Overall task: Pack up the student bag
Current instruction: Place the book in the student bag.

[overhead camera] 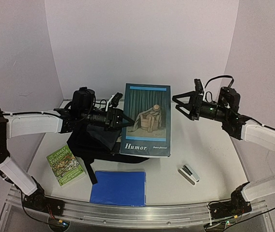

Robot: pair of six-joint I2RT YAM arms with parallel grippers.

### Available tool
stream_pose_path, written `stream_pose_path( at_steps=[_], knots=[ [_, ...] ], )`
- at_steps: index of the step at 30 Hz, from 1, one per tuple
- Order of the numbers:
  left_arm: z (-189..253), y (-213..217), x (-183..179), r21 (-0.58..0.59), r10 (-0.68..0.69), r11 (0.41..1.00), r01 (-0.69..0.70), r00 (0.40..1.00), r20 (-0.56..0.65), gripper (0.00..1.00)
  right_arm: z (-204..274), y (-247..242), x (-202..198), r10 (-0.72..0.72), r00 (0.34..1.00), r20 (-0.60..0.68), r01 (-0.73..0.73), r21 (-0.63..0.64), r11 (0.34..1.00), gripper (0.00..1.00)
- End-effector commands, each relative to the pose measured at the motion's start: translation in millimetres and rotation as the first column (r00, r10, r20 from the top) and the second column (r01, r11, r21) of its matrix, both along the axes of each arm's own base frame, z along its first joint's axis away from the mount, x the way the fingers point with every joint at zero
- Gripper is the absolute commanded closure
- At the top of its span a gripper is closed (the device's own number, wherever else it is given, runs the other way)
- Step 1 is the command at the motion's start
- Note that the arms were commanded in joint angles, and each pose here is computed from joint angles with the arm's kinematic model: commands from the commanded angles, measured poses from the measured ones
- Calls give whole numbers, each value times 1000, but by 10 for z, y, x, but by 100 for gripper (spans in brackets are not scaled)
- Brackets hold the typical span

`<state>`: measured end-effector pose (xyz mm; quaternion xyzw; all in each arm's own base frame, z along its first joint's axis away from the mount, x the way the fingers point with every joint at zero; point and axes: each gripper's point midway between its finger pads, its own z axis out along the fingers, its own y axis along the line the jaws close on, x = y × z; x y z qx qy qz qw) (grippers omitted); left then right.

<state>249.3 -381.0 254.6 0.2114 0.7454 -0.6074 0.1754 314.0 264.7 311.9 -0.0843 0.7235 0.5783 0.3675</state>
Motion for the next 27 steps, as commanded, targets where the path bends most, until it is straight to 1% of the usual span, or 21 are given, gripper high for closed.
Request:
stream_pose_path(
  at_steps=[1,3,6,8,11,15,18,23,25,27],
  knots=[
    [300,133,-237,-2,-62,998,63,992,113,87,-69,-296,107,-120,990,70,130,-158,979,2],
    [253,175,-336,23,-104,995,102,989,102,88,-55,-372,156,-152,983,101,172,-235,957,2],
    [148,215,-506,62,-192,980,190,980,41,88,-64,-393,119,-117,987,112,148,-327,933,2],
    [112,239,-628,67,-255,965,254,967,8,87,-39,-350,69,-59,992,113,96,-362,927,2],
    [91,277,-767,72,-318,946,317,948,-7,87,-17,-209,-95,81,992,94,-41,-371,928,2],
    [97,281,-955,77,-394,915,395,919,-26,86,-146,-37,-239,203,979,21,-177,-406,896,2],
    [67,229,-1064,95,-443,891,445,896,-42,86,-247,123,-352,293,956,-21,-277,-398,874,2],
    [77,117,-1188,100,-500,859,502,865,-47,85,-214,291,-570,432,900,-60,-427,-325,844,2],
    [77,91,-1182,100,-506,855,508,861,-44,85,-149,347,-660,473,880,-56,-466,-302,832,2],
    [69,68,-1165,101,-508,855,509,860,-43,85,-123,368,-703,483,874,-50,-475,-299,828,2]
  ],
)
